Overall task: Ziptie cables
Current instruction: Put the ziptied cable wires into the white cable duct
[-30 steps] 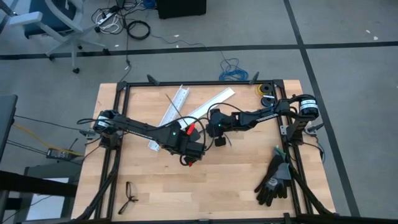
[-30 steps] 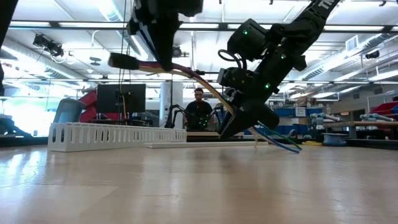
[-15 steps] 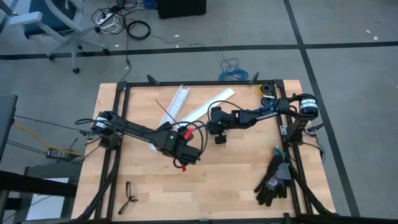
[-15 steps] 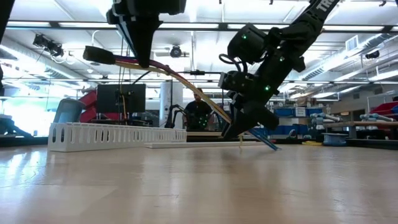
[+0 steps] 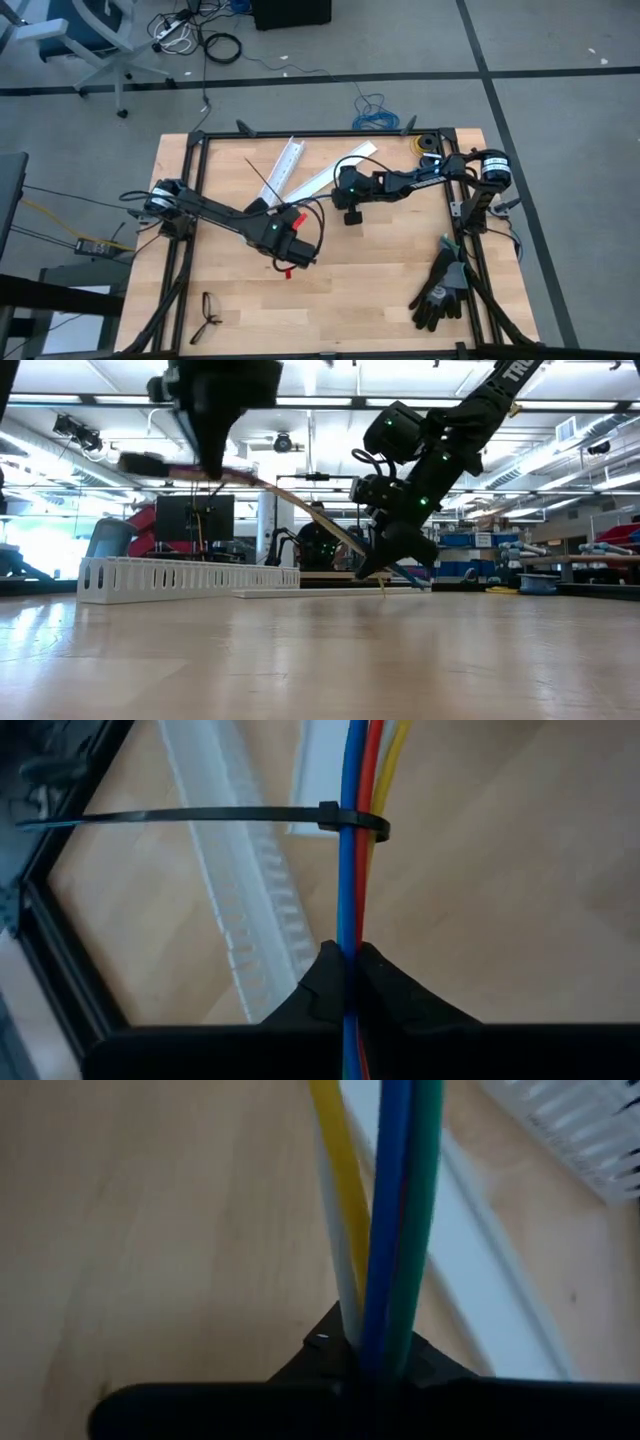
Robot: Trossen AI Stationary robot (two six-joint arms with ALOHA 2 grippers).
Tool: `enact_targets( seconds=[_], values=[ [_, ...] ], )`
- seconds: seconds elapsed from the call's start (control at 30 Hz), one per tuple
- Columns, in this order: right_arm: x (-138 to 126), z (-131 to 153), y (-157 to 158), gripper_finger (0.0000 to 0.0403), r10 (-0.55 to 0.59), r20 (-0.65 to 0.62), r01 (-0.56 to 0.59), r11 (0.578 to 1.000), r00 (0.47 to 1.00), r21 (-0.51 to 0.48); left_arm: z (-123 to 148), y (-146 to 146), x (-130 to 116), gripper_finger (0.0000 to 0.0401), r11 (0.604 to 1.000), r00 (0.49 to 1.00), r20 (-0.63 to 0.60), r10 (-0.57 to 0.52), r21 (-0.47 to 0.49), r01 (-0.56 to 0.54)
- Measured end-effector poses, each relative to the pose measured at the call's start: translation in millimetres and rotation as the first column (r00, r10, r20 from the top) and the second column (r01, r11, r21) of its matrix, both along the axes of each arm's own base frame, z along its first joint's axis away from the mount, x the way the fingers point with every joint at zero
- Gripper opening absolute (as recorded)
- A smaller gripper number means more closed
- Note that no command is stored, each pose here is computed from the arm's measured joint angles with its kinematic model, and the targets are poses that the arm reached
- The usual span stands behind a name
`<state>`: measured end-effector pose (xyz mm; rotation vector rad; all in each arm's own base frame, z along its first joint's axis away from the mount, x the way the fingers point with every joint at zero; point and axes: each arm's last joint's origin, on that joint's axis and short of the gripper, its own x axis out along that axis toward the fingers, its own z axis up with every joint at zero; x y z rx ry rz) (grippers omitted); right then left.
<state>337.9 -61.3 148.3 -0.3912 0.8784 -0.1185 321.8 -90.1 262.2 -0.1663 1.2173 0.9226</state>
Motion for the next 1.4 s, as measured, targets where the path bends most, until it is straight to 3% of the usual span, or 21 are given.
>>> enact_targets(
  seconds=[0.17, 0.4, 0.57, 0.8, 1.03, 1.23, 1.4],
  values=[
    [8, 14, -4, 0.0005, 0.027, -0.024, -0.027, 1.0, 0.999, 0.004, -30, 1, -4, 0.0017, 0.999, 1.0, -0.002, 0.023, -0.024, -0.023],
    [21, 47, -22, 0.0003, 0.112, 0.004, -0.111, 0.984, 0.994, 0.142, -61, 18, -8, 0.0017, 0.995, 0.99, 0.144, -0.001, -0.097, 0.015],
    [27, 75, -40, 0.0002, 0.178, 0.054, -0.185, 0.968, 0.983, 0.169, -63, 42, -28, 0.0017, 0.994, 0.977, 0.203, 0.059, -0.107, -0.038],
    [31, 107, -79, 0.0001, 0.182, 0.139, -0.194, 0.977, 0.974, 0.085, -47, 67, -54, 0.0016, 0.99, 0.922, 0.367, 0.126, -0.101, -0.095],
    [50, 93, -122, 0.0001, 0.24, 0.06, -0.244, 0.967, 0.969, 0.069, -38, 70, -72, 0.0016, 0.99, 0.916, 0.382, 0.127, -0.106, -0.093],
    [85, 87, -149, 0.0, 0.319, 0.051, -0.318, 0.948, 0.946, -0.031, -41, 74, -80, 0.0016, 0.982, 0.937, 0.312, 0.158, -0.145, -0.117],
    [110, 73, -162, 0.0, 0.42, 0.006, -0.415, 0.899, 0.908, -0.141, -46, 78, -83, 0.0016, 0.976, 0.939, 0.288, 0.185, -0.166, -0.142]
  ],
)
